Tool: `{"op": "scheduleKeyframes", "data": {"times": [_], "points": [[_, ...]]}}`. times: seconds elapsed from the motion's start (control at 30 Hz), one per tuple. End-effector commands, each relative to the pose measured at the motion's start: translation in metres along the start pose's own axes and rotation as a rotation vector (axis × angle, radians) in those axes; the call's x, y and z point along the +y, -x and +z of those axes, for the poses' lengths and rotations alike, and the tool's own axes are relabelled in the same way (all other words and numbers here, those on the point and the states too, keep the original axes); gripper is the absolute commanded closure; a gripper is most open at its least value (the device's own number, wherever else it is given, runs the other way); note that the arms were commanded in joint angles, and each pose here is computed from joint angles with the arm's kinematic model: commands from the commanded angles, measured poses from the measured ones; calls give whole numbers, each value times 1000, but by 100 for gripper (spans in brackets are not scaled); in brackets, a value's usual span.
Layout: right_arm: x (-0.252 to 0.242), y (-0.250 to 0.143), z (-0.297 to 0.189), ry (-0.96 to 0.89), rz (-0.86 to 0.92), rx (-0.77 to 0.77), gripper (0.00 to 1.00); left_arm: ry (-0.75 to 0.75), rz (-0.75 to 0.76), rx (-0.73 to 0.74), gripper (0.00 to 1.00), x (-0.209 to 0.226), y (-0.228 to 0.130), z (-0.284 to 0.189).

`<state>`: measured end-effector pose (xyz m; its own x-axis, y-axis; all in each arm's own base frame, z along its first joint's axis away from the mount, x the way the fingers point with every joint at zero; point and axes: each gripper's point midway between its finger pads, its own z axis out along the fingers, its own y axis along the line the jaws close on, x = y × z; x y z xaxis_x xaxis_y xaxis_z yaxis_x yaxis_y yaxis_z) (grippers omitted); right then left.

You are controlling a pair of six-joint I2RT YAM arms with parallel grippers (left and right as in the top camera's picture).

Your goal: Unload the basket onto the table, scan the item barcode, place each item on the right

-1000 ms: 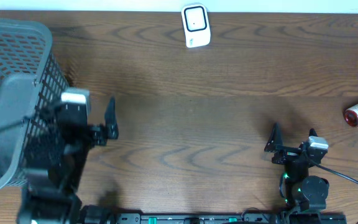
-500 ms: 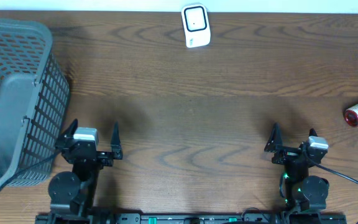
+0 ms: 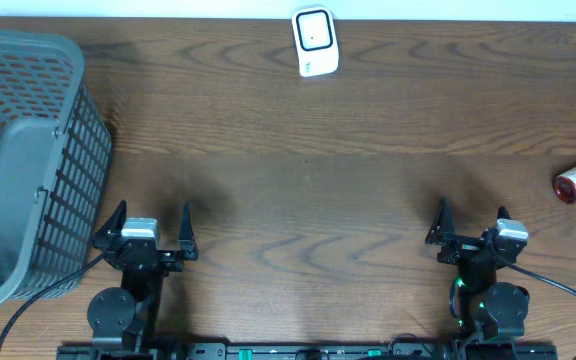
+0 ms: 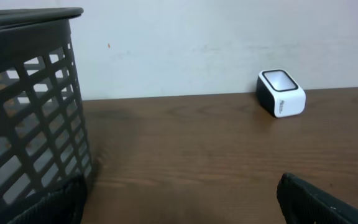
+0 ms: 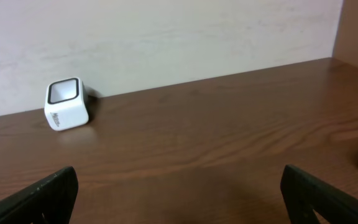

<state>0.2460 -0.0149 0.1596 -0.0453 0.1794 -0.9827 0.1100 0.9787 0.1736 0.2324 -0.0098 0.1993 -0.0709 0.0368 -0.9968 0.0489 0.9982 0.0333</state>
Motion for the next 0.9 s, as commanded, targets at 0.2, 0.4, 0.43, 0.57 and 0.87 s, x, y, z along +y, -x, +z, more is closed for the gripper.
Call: {"op": "scheduleKeyframes", "data": {"times": [0.2,0.4,0.43,0.57,0.87], "points": [[-6,0,0,-27,15,-4,1,1,-9,-27,2,0,-4,4],[-6,0,0,-27,15,-4,1,3,-8,-25,2,0,-15,9],[-6,0,0,-27,15,-4,1,3,-8,-25,2,1,-18,10],[-6,0,0,-27,15,-4,1,6,-9,-15,2,1,-29,13],[-6,0,0,-27,15,-4,1,5,-47,66,2,0,-58,16]]}}
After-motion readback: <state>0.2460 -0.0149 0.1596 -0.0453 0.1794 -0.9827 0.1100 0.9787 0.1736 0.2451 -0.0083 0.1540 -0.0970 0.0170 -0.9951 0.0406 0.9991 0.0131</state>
